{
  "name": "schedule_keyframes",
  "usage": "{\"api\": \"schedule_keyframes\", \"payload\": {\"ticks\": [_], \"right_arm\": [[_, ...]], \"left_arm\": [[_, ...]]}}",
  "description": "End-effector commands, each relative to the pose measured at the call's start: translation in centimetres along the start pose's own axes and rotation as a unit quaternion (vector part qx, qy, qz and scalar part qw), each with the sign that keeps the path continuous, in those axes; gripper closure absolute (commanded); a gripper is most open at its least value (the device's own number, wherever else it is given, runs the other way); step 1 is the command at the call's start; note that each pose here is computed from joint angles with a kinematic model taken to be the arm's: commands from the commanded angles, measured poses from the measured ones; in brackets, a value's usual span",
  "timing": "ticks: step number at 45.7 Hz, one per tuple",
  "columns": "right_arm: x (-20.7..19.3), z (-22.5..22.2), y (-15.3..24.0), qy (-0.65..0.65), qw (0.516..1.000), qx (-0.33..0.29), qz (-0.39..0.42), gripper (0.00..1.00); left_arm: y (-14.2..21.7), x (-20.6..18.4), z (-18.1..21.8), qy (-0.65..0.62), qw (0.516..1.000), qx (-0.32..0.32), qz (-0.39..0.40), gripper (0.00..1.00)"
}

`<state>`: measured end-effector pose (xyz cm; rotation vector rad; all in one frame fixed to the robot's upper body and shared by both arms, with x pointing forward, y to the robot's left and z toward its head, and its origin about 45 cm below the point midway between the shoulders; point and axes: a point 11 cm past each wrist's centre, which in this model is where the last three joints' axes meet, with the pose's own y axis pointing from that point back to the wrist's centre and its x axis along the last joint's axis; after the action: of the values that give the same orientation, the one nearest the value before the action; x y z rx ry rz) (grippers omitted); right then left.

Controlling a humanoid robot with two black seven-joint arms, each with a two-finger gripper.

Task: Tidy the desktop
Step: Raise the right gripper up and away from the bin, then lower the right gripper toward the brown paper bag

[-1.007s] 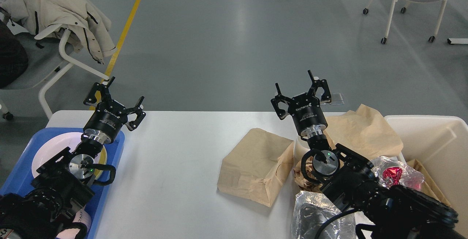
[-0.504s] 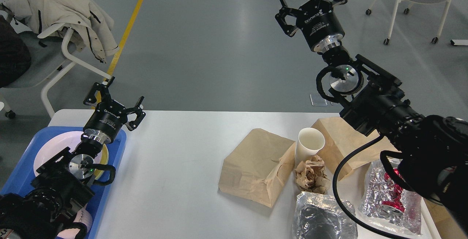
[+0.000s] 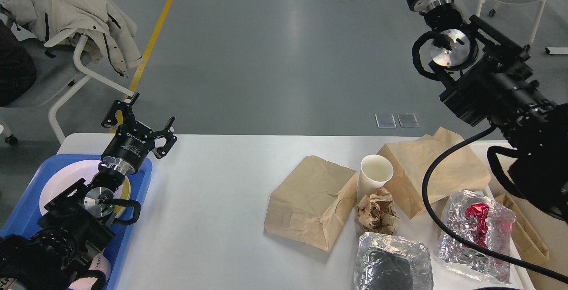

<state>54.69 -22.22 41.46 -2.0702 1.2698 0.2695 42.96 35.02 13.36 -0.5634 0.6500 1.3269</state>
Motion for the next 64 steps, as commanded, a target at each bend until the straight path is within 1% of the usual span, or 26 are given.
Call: {"api": "schedule_keyframes", "payload": {"ticks": [1, 4, 8, 12, 14, 17, 20, 25, 26, 28, 31, 33, 36, 39, 41, 43, 48, 52, 55, 58, 60, 62, 64], "right_arm": [[-2.2, 2.0, -0.7, 0.174, 0.975, -0.115, -0.072, 0.0], [-2.7, 1.6, -1.2, 0.306, 0.928, -0.179, -0.114, 0.0], [-1.5, 0.6, -0.5, 0.451, 0.838, -0.267, -0.151, 0.0], [-1.7, 0.6, 0.3, 0.523, 0.759, -0.337, -0.195, 0.0], [-1.8, -0.4, 0.8, 0.548, 0.723, -0.365, -0.209, 0.0], [-2.0, -1.2, 2.5, 0.561, 0.674, -0.417, -0.238, 0.0], [-3.5, -2.0, 4.0, 0.557, 0.642, -0.454, -0.266, 0.0], [-5.7, -1.0, 6.9, 0.526, 0.615, -0.499, -0.308, 0.0], [-6.2, 0.0, 9.0, 0.499, 0.6, -0.532, -0.328, 0.0], [-6.3, 0.6, 11.7, 0.478, 0.574, -0.572, -0.34, 0.0], [-6.2, 0.0, 15.3, 0.476, 0.516, -0.624, -0.343, 0.02], [-6.4, -0.9, 17.5, 0.489, 0.465, -0.652, -0.346, 0.01], [-7.1, -2.6, 20.4, 0.492, 0.404, -0.691, -0.342, 0.0], [-8.5, -4.7, 23.4, 0.477, 0.359, -0.727, -0.338, 0.0], [-9.2, -7.0, 22.9, 0.486, 0.35, -0.73, -0.329, 0.0], [-9.8, -8.1, 23.2, 0.47, 0.351, -0.737, -0.335, 0.0], [-10.8, -8.1, 23.4, 0.45, 0.341, -0.742, -0.361, 0.0], [-10.6, -8.2, 23.4, 0.451, 0.354, -0.735, -0.361, 0.0], [-9.1, -7.3, 24.3, 0.438, 0.365, -0.743, -0.351, 0.0], [-7.2, -5.3, 24.7, 0.437, 0.391, -0.739, -0.332, 0.0], [-5.5, -4.3, 24.3, 0.463, 0.404, -0.729, -0.301, 0.0], [-3.4, -2.9, 24.4, 0.493, 0.4, -0.731, -0.251, 0.0], [-2.4, -1.4, 24.7, 0.499, 0.398, -0.741, -0.21, 0.0]], "left_arm": [[0.0, 0.0, 0.0, 0.0, 1.0, -0.001, 0.0, 0.0], [0.0, 0.0, 0.0, 0.0, 1.0, 0.0, 0.0, 0.0], [0.0, 0.0, 0.0, 0.0, 1.0, -0.001, 0.0, 0.0], [0.0, 0.0, 0.0, 0.0, 1.0, -0.001, 0.0, 0.0], [0.0, 0.0, 0.0, 0.0, 1.0, 0.0, 0.0, 0.0], [0.0, 0.0, 0.0, 0.0, 1.0, 0.0, 0.0, 0.0], [0.0, 0.0, 0.0, 0.0, 1.0, -0.001, 0.0, 0.0], [0.0, 0.0, 0.0, 0.0, 1.0, -0.001, 0.0, 0.0], [0.0, 0.0, 0.0, 0.0, 1.0, -0.001, 0.0, 0.0], [0.0, 0.0, 0.0, 0.0, 1.0, -0.001, 0.0, 0.0], [0.0, 0.0, 0.0, 0.0, 1.0, -0.001, 0.0, 0.0], [0.0, 0.0, 0.0, 0.0, 1.0, 0.0, 0.0, 0.0], [0.0, 0.0, 0.0, 0.0, 1.0, 0.0, 0.0, 0.0], [0.0, 0.0, 0.0, 0.0, 1.0, -0.001, 0.0, 0.0], [0.0, 0.0, 0.1, -0.001, 1.0, -0.002, 0.001, 0.0], [0.0, 0.0, 0.1, -0.001, 1.0, -0.003, 0.001, 0.0], [0.0, 0.0, 0.1, -0.001, 1.0, -0.003, 0.001, 0.0], [0.0, 0.0, 0.1, -0.001, 1.0, -0.003, 0.001, 0.0], [0.0, 0.0, 0.1, -0.001, 1.0, -0.002, 0.001, 0.0], [0.0, 0.0, 0.1, 0.0, 1.0, -0.003, 0.001, 0.0], [0.0, 0.0, 0.1, -0.001, 1.0, -0.003, 0.001, 0.0], [0.0, 0.0, 0.1, -0.001, 1.0, -0.002, 0.001, 0.0], [0.0, 0.0, 0.1, -0.001, 1.0, -0.003, 0.001, 0.0]]}}
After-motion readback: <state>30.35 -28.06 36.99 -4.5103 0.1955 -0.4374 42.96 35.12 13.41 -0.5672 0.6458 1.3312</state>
